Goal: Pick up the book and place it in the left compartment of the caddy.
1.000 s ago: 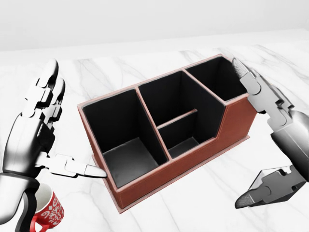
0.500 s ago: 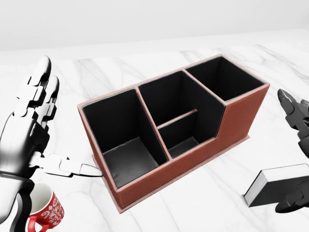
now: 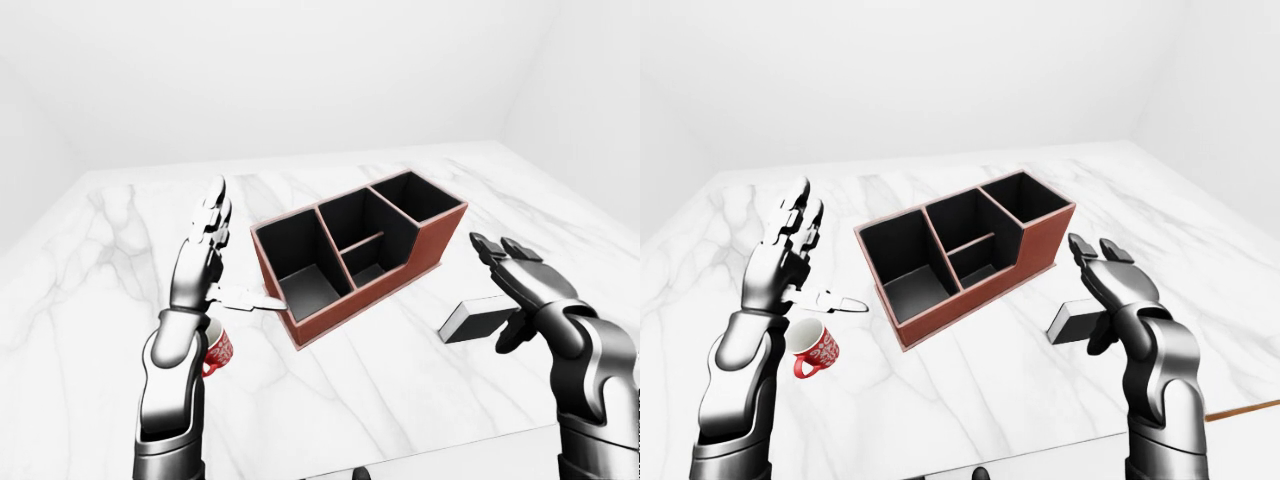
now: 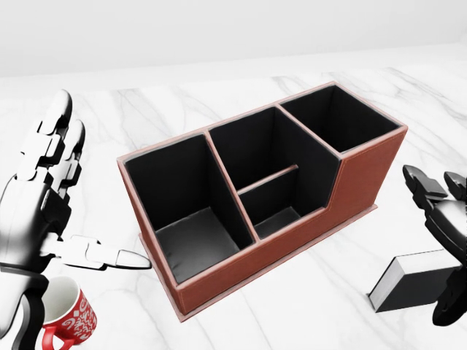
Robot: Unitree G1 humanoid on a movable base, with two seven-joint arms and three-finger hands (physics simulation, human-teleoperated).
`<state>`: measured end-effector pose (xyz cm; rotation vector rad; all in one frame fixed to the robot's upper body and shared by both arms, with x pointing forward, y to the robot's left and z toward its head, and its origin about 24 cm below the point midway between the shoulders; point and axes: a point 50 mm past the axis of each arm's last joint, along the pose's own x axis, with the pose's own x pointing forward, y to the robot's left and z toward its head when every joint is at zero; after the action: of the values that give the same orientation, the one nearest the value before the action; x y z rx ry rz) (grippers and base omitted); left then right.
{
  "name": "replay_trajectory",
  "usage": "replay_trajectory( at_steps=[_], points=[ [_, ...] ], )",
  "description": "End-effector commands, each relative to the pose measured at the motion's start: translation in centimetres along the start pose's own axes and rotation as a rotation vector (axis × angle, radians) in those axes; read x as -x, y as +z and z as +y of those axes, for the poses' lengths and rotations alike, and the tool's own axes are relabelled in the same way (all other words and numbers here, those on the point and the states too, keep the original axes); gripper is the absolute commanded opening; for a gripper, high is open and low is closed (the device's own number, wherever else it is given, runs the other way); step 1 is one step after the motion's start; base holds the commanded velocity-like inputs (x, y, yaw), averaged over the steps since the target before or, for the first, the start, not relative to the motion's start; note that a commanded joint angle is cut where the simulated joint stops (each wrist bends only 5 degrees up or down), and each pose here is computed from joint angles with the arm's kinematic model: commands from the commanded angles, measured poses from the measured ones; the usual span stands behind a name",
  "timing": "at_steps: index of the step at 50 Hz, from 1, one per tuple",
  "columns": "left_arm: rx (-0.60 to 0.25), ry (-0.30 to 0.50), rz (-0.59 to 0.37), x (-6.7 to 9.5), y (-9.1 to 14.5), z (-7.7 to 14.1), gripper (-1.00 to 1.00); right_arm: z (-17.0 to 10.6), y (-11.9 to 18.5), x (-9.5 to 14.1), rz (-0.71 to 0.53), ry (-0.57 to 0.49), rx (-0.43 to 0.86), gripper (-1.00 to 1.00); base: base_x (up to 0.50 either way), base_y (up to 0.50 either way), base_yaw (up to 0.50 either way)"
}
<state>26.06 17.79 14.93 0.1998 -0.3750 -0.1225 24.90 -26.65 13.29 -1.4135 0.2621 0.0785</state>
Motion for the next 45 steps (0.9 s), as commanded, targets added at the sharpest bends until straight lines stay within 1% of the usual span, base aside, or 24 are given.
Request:
replay_trajectory(
  at_steps=[1,8,14,24,32,45],
  points=[
    [0.003,0.005,0.007,0.2,-0.1,0.1,1.00,0.3,0.0,-1.2,0.026,0.039,0.131,1.00,0.00,0.00,0.00],
    [0.005,0.005,0.014,0.1,-0.3,0.1,1.00,0.7,-0.2,-1.7,0.038,0.058,0.149,1.00,0.00,0.00,0.00],
    [0.010,0.004,0.018,0.3,-0.4,0.0,1.00,1.5,0.0,-2.6,0.034,0.074,0.152,1.00,0.00,0.00,0.00],
    [0.011,0.005,0.039,0.5,-0.9,0.0,1.00,1.9,0.2,-3.9,0.029,0.084,0.162,1.00,0.00,0.00,0.00],
    [0.014,0.011,0.053,0.7,-1.2,0.2,1.00,2.8,-0.2,-4.8,0.048,0.109,0.167,1.00,0.00,0.00,0.00],
    [0.015,0.022,0.060,0.8,-1.3,0.5,1.00,3.8,-1.5,-5.4,0.092,0.154,0.172,1.00,0.00,0.00,0.00]
  ],
)
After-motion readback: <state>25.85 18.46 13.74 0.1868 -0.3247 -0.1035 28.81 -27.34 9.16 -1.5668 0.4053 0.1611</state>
